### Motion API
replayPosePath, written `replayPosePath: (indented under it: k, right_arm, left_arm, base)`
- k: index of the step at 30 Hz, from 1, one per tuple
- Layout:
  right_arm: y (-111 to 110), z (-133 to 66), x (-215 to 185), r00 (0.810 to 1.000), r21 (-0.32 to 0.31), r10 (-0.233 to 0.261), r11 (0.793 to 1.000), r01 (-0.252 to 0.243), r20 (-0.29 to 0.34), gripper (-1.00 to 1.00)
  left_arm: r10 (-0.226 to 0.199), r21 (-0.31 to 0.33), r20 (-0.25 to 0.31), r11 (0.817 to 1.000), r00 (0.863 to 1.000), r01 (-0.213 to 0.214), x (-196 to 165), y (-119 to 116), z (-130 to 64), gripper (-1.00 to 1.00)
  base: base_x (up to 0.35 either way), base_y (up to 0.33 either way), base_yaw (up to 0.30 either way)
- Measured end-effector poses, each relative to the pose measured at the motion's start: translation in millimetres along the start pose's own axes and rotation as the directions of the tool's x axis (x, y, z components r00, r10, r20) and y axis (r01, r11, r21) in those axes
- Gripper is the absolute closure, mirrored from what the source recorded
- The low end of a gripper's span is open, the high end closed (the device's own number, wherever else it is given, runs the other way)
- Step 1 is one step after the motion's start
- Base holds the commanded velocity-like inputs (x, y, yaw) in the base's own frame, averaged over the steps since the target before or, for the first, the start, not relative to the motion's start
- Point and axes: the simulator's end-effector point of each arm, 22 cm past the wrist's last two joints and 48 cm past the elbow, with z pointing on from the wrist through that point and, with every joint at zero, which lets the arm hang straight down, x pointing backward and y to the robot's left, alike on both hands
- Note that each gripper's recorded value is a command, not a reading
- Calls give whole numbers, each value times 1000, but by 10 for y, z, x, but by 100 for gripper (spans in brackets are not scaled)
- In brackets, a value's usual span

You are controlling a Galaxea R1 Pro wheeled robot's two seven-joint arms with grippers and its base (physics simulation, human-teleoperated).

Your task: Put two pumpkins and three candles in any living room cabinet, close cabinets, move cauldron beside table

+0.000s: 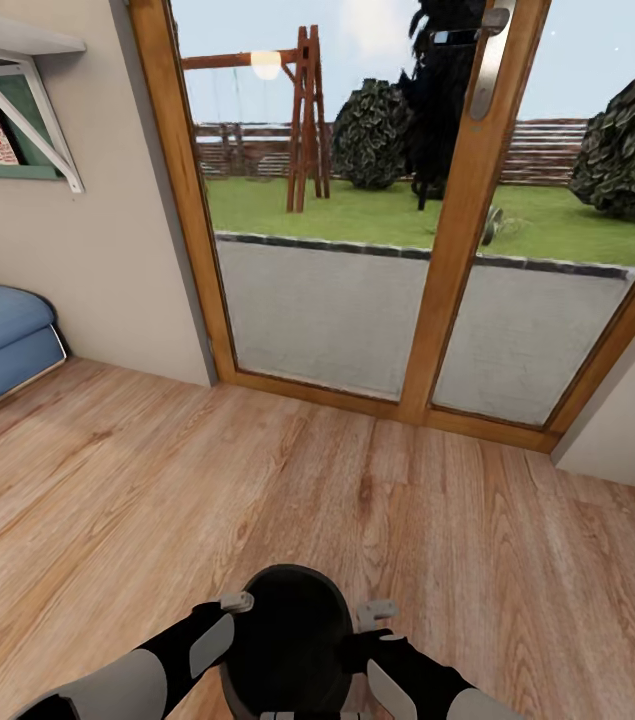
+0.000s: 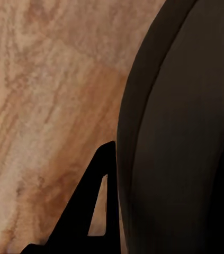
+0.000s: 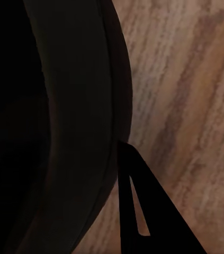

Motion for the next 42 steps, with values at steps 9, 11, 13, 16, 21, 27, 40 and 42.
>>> replayPosePath:
  k: [9, 11, 13, 16, 21, 27, 40, 42]
  right_arm:
    - [12, -4, -27, 1000, 8, -19, 1000, 19, 9, 100]
    - [11, -3, -26, 1000, 7, -20, 1000, 20, 9, 100]
    - [6, -3, -21, 1000, 8, -19, 1000, 19, 9, 100]
    - [-7, 0, -8, 1000, 11, -15, 1000, 15, 6, 100]
    - [-19, -15, -76, 1000, 16, -21, 1000, 20, 21, 100]
    - [-27, -15, -76, 1000, 16, -22, 1000, 22, 21, 100]
    - [-41, -12, -100, 999, 22, -32, 999, 31, 23, 100]
    - [-40, -12, -99, 999, 21, -31, 999, 31, 23, 100]
  left_arm:
    - [-4, -2, -10, 1000, 1000, 4, 19, 10, 1, 100]
    - [-3, -2, -10, 1000, 1000, 3, 18, 9, 1, 100]
    - [3, -4, -8, 1000, 1000, -3, 11, 4, -4, 100]
    - [15, -6, -4, 1000, 1000, -15, -6, -10, -14, 100]
    - [-24, -24, -18, 999, 1000, 23, 26, -24, -38, 100]
    - [-24, -28, -20, 999, 1000, 23, 26, -31, -47, 100]
    - [-28, -16, -19, 999, 999, 28, 40, -44, -30, 100]
    - [-28, -17, -19, 999, 999, 27, 40, -43, -30, 100]
  base:
    - [0, 0, 0]
    - [0, 0, 0]
    - [0, 0, 0]
    - [0, 0, 0]
    - [0, 0, 0]
    - [0, 0, 0]
    - [0, 0, 87]
    - [0, 0, 22]
